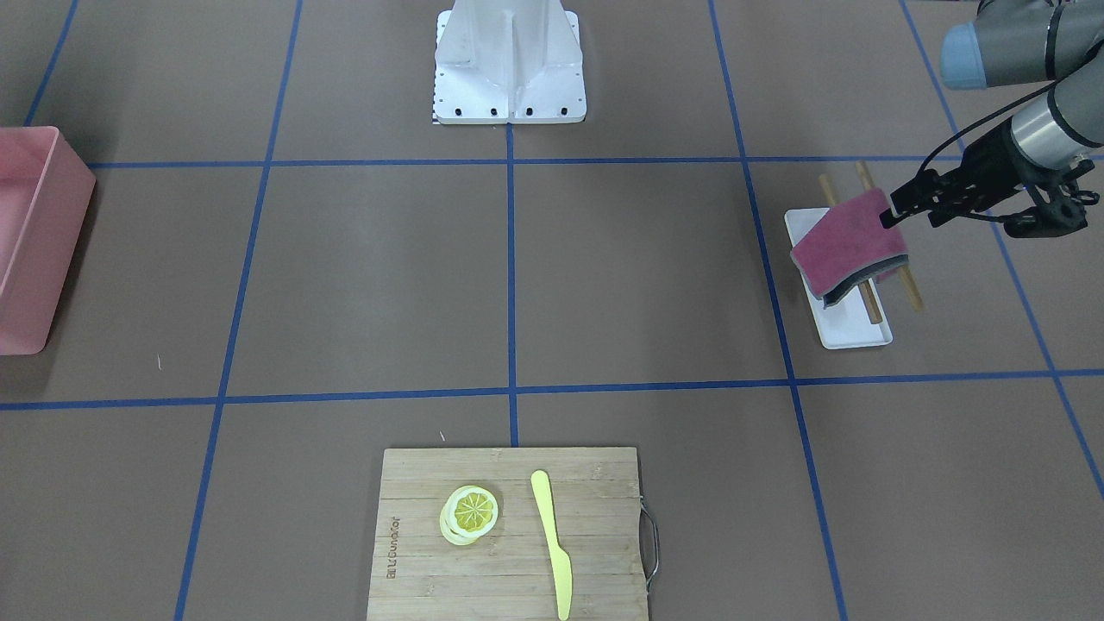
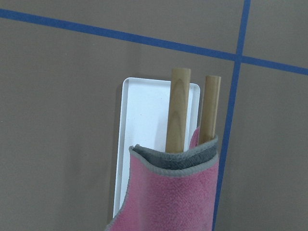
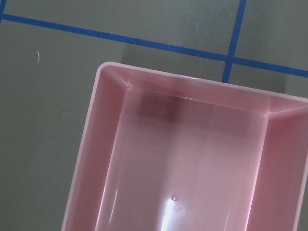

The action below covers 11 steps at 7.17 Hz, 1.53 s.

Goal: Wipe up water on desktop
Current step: 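Reach the left gripper to the pink cloth on the white tray and grasp it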

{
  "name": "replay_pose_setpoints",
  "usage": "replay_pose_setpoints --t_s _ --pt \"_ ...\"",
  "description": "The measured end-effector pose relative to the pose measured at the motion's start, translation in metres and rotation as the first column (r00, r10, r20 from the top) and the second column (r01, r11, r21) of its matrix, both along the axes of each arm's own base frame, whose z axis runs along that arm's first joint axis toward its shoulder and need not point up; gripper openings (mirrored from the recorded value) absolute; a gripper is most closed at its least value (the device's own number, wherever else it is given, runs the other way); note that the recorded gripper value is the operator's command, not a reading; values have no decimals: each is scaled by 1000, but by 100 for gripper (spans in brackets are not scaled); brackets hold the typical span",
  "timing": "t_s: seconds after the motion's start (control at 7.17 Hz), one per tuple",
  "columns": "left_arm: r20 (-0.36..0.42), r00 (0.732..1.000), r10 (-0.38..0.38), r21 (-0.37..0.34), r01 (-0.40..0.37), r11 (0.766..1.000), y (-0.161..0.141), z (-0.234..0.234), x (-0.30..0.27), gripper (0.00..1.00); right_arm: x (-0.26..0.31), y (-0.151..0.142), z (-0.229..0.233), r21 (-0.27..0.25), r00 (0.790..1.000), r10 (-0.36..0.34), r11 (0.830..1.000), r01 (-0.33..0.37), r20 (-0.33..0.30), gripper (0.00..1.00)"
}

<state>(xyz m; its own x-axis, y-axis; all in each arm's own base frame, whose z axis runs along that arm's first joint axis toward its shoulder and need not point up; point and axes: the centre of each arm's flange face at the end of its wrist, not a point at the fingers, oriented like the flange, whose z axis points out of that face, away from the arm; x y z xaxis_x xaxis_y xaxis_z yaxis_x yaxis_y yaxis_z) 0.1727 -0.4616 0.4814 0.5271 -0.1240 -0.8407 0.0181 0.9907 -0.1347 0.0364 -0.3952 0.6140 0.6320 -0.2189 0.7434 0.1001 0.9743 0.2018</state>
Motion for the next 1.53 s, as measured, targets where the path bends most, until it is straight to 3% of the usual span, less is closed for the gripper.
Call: replay_pose_setpoints --t_s 0.28,0.7,0.84,1.25,1.53 --pt "9 1000 12 4 -12 1000 -2 2 10 59 -1 0 1 -4 1000 2 1000 -2 -1 100" --pt "16 1000 17 4 -17 1000 -2 4 14 8 -1 -1 1 -6 1000 3 1000 -3 0 100" --pt "18 1000 16 5 -16 1000 -2 5 14 0 -1 -1 1 -6 1000 3 1000 -3 0 100" --pt "15 1000 16 17 -16 1000 -2 0 14 0 -1 -1 0 -5 1000 2 1000 -2 3 100" --pt "-24 1000 20 44 -19 999 3 -27 9 0 -1 -2 -4 5 1000 2 1000 -2 8 100"
